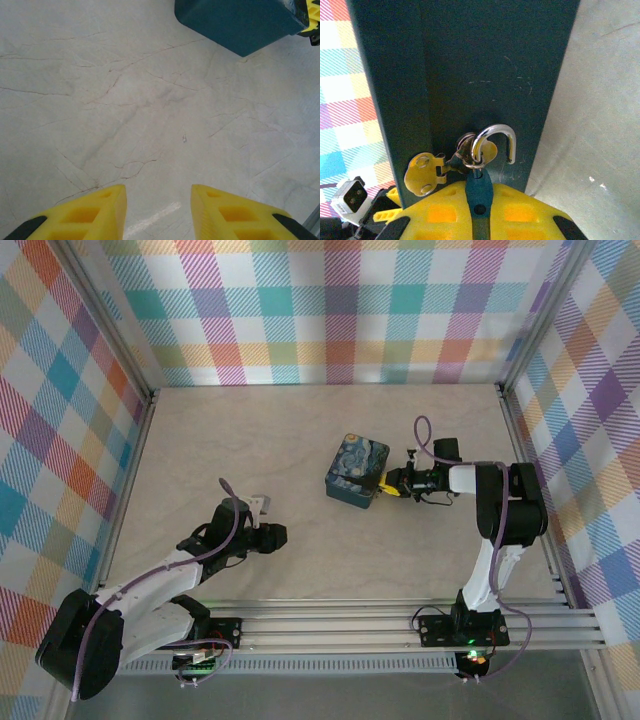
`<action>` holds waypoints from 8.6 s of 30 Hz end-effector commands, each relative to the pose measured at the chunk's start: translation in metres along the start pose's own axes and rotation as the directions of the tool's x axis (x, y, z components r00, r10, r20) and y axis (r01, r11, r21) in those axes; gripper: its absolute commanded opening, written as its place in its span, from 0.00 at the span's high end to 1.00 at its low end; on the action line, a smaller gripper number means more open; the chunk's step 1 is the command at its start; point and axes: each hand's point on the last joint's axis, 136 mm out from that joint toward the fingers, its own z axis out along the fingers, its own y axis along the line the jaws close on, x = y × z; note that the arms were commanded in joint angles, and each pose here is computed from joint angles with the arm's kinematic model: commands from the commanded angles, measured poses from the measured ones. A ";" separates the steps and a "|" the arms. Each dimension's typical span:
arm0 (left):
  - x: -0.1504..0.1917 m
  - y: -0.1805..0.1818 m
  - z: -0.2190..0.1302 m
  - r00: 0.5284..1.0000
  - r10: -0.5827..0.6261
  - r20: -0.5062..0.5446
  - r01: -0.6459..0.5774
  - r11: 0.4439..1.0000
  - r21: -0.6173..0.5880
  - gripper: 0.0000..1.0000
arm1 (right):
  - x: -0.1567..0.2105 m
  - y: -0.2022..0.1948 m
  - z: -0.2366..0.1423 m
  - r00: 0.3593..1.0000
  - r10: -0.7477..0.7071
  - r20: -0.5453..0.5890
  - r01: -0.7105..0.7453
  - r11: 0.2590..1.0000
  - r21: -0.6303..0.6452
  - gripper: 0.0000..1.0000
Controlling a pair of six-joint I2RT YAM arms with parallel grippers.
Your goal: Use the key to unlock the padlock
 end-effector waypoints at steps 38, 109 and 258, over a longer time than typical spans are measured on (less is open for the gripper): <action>-0.045 -0.022 -0.020 0.996 0.088 0.014 -0.087 0.994 -0.065 0.62 | 0.106 0.028 0.051 0.938 -0.208 -0.278 0.223 0.975 0.023 1.00; -0.047 -0.028 0.005 0.999 0.042 -0.029 -0.043 0.999 -0.020 0.63 | 0.088 0.014 0.061 0.995 -0.082 -0.065 0.082 0.997 -0.003 0.66; -0.052 -0.037 0.028 0.996 0.023 -0.087 -0.024 1.000 -0.002 0.63 | 0.119 0.040 0.012 0.694 -0.654 -0.301 0.712 0.565 0.417 1.00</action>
